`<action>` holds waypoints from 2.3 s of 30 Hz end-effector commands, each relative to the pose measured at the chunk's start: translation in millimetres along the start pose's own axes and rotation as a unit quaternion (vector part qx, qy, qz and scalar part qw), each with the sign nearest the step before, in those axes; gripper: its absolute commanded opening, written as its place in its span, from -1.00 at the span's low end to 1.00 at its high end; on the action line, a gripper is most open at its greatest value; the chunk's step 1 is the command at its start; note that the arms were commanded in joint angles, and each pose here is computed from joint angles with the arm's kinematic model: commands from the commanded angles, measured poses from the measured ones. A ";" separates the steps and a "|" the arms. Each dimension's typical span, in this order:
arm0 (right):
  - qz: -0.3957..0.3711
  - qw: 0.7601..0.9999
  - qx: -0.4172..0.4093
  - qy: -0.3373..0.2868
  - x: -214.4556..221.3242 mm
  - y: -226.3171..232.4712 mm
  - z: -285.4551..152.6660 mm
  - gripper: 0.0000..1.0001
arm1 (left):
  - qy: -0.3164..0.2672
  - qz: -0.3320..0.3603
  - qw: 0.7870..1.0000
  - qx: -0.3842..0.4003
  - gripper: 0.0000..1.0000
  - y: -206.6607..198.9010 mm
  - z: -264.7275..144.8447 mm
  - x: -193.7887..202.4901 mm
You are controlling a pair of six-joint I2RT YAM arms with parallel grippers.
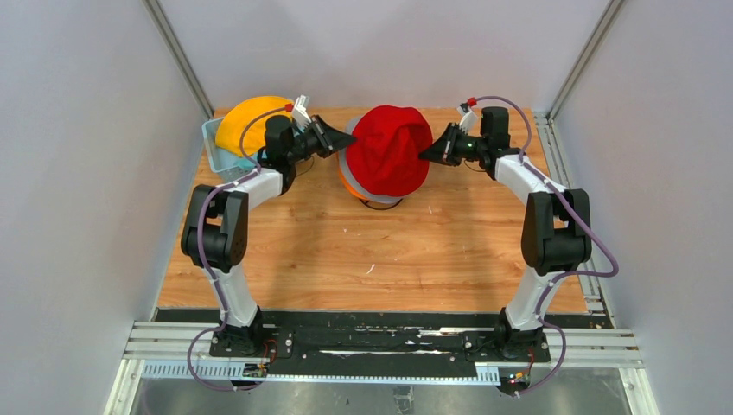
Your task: Stack the hats
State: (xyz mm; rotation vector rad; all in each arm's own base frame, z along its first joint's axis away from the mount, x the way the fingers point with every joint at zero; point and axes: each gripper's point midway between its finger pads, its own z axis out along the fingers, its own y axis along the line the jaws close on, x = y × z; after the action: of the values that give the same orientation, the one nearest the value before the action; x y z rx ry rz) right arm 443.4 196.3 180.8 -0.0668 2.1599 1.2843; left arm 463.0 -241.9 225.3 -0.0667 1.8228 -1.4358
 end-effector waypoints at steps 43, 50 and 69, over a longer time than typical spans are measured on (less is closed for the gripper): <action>0.043 0.996 0.066 0.051 14.1 -109.6 70.2 -0.99 | 0.012 -0.059 0.964 -0.260 -1.00 169.4 -18.9 23.2; 0.049 0.994 0.072 0.070 28.0 -117.5 81.8 -0.99 | 0.039 -0.066 0.949 -0.305 -1.00 196.0 -26.2 39.4; 0.030 0.992 0.087 0.082 44.7 -100.4 81.5 -0.99 | 0.063 -0.001 0.940 -0.335 -1.00 188.4 -14.9 17.7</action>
State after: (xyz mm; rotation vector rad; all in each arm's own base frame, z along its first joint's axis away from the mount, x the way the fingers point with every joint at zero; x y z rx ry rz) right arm 503.5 228.8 118.8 -0.1384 2.2059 1.3549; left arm 534.4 -200.4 150.5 -0.2299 2.0522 -1.0317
